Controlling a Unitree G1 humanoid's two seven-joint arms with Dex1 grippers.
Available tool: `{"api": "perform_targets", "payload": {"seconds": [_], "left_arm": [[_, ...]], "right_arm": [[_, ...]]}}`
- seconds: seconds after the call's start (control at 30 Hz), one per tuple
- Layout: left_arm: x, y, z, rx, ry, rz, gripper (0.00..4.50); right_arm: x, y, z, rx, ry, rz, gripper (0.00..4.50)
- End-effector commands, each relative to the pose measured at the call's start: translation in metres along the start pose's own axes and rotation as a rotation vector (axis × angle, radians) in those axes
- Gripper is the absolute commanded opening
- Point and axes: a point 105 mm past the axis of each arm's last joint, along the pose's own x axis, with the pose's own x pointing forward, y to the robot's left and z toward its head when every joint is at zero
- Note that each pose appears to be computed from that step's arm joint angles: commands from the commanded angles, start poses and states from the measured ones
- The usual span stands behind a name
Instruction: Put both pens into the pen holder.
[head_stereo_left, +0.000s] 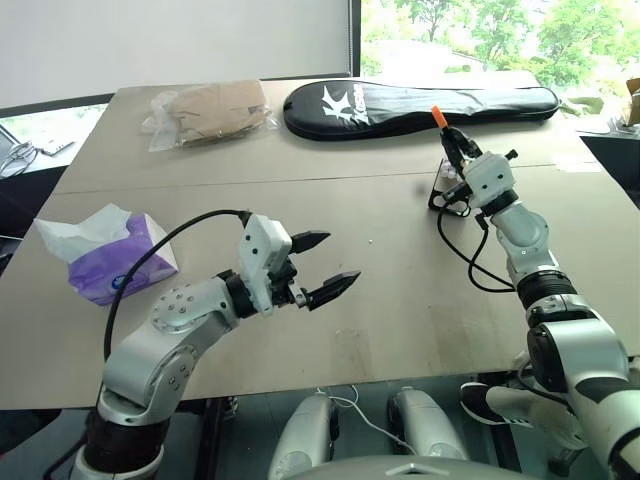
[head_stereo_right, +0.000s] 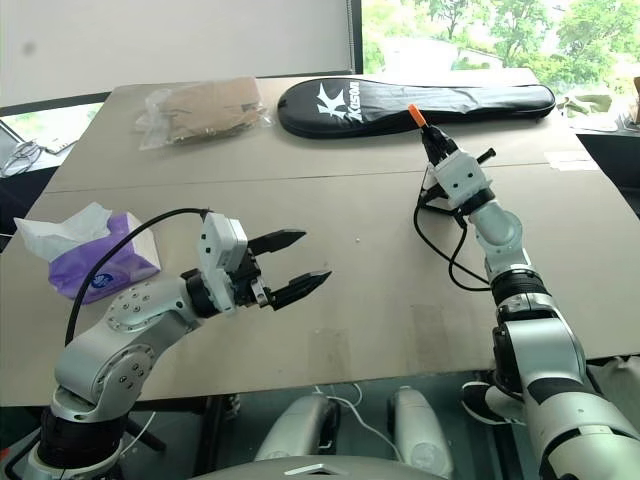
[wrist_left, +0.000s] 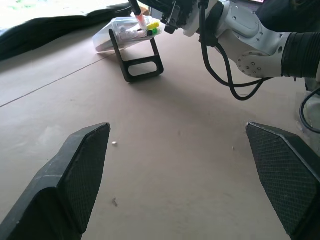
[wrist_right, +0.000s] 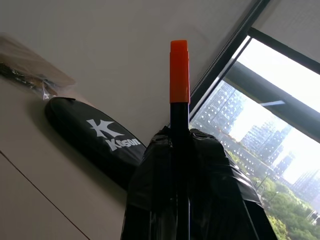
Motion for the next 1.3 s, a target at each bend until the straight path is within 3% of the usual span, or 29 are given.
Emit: {"api": "perform_targets", "payload": {"seconds": [0.03, 0.43, 0.77, 1.1, 1.2, 1.3], "left_arm": [[-0.005, -0.002, 0.004, 0.035, -0.034, -0.007, 4.5], [-0.019, 0.003, -0.018, 0.029, -0.028, 0.004, 4.5], [-0.024, 0.003, -0.034, 0.019, -0.016, 0.003, 4.5], [-0.022, 0.005, -0.042, 0.025, -0.013, -0.014, 4.5], [-0.023, 0.007, -0.044, 0.034, -0.011, 0.004, 4.5], [-0.026, 0.015, -0.047, 0.002, -0.023, 0.078, 4.5]], "right_arm": [[0.008, -0.012, 0.013, -0.035, -0.057, -0.024, 0.02], [0.008, -0.017, 0.008, -0.017, -0.038, -0.058, 0.02], [-0.008, -0.025, 0.006, -0.009, -0.048, -0.102, 4.44], [-0.025, -0.027, 0.003, 0.036, -0.017, -0.108, 4.44], [-0.032, -0.025, 0.017, 0.137, -0.042, -0.084, 4.44], [-0.053, -0.004, 0.034, 0.269, -0.003, 0.047, 4.44]]}}
